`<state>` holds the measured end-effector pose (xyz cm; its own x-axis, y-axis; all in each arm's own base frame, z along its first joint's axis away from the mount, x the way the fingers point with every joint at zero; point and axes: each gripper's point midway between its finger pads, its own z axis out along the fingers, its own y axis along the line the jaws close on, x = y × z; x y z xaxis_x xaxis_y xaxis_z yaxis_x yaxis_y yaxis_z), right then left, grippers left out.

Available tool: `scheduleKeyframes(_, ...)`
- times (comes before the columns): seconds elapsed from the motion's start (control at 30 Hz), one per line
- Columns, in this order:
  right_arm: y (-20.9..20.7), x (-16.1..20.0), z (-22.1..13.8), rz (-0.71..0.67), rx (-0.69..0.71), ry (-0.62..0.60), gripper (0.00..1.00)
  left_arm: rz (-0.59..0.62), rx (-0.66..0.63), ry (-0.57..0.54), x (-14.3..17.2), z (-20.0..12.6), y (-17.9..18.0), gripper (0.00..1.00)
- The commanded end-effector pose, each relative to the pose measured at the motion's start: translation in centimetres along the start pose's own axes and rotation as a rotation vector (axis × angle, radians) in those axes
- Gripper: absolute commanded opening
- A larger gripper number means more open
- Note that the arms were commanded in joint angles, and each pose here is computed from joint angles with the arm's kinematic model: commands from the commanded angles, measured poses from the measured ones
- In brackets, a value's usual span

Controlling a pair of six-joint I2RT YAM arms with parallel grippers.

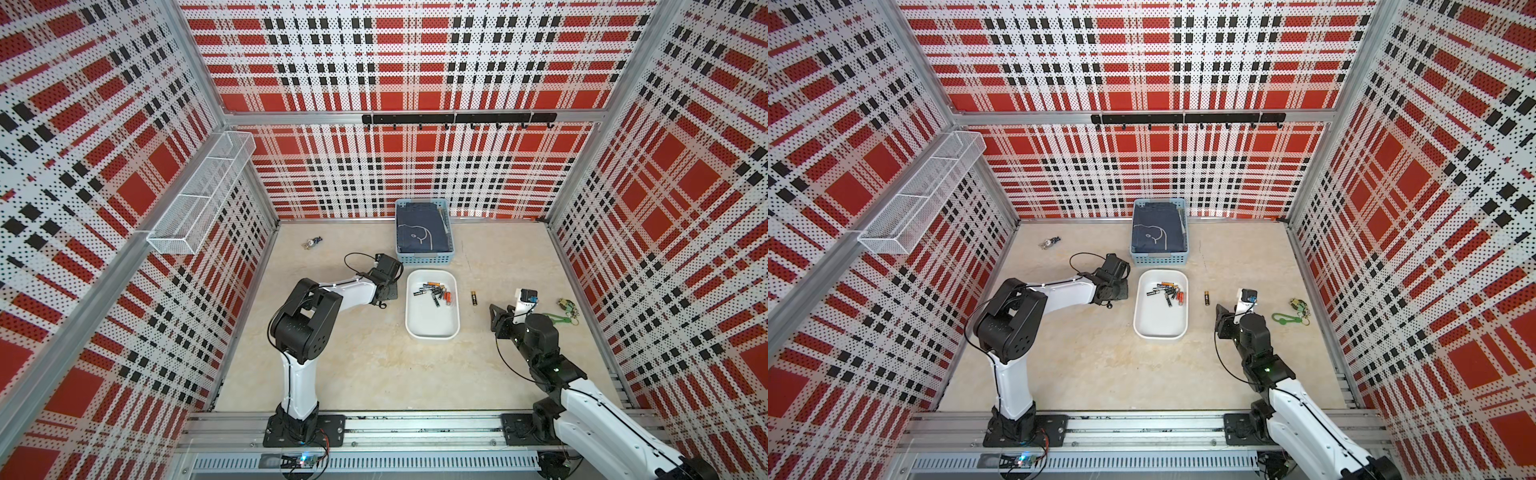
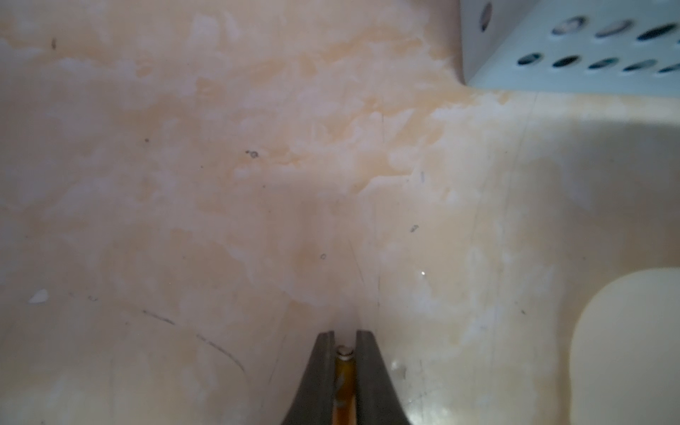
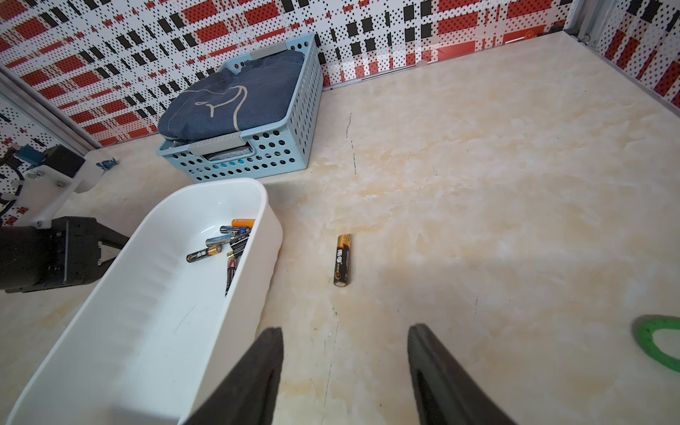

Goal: Take the batteries out of the storage box
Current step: Place the battery at the center of the board.

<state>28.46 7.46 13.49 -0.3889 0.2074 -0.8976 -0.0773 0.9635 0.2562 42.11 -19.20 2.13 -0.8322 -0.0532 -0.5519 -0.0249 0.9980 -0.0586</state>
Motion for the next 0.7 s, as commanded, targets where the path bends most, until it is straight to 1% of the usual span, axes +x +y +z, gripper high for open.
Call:
scheduleKeyframes(0.0, 0.7, -0.4, 0.0, -0.015, -0.029, -0.017, 0.61, -0.002, 0.0, 0.006, 0.1, 0.4, -0.3, 0.08)
scheduleKeyframes(0.03, 0.8, -0.5, 0.1, -0.018, -0.034, -0.014, 0.62, -0.004, -0.001, 0.003, 0.0, 0.2, -0.3, 0.14)
scheduleKeyframes(0.1, 1.9, -1.1, 0.3, -0.038, -0.071, 0.009, 0.62, -0.01, 0.005, -0.01, -0.5, -0.4, -0.3, 0.18)
scheduleKeyframes(0.13, 2.8, -2.0, 0.3, -0.048, -0.09, 0.036, 0.62, -0.014, 0.007, -0.019, -0.9, -0.9, -0.4, 0.2)
scheduleKeyframes(0.2, 4.7, -3.9, 0.7, -0.074, -0.115, 0.093, 0.63, -0.025, 0.016, -0.036, -1.6, -1.9, -0.5, 0.27)
scheduleKeyframes(0.3, 8.5, -5.4, 1.8, -0.172, -0.155, 0.215, 0.62, -0.041, 0.05, -0.068, -2.7, -3.6, -1.0, 0.3)
scheduleKeyframes(0.37, 10.7, -4.7, 3.0, -0.247, -0.144, 0.307, 0.62, -0.055, 0.066, -0.099, -3.6, -4.9, -1.3, 0.34)
scheduleKeyframes(0.43, 13.2, -3.9, 4.9, -0.275, -0.146, 0.41, 0.61, -0.064, 0.078, -0.146, -4.6, -6.7, -1.6, 0.35)
scheduleKeyframes(0.47, 13.5, -2.6, 5.3, -0.266, -0.137, 0.476, 0.59, -0.065, 0.076, -0.177, -5.1, -7.8, -1.7, 0.35)
scheduleKeyframes(0.5, 14.6, -2.4, 5.8, -0.259, -0.143, 0.512, 0.56, -0.068, 0.071, -0.225, -5.8, -9.3, -1.6, 0.36)
scheduleKeyframes(0.6, 16.6, -0.5, 7.7, -0.236, -0.14, 0.597, 0.56, -0.095, 0.051, -0.379, -7.0, -13.3, -0.7, 0.42)
scheduleKeyframes(0.67, 17.2, 0.8, 8.9, -0.219, -0.124, 0.657, 0.52, -0.133, 0.065, -0.48, -7.1, -16.0, 0.4, 0.56)
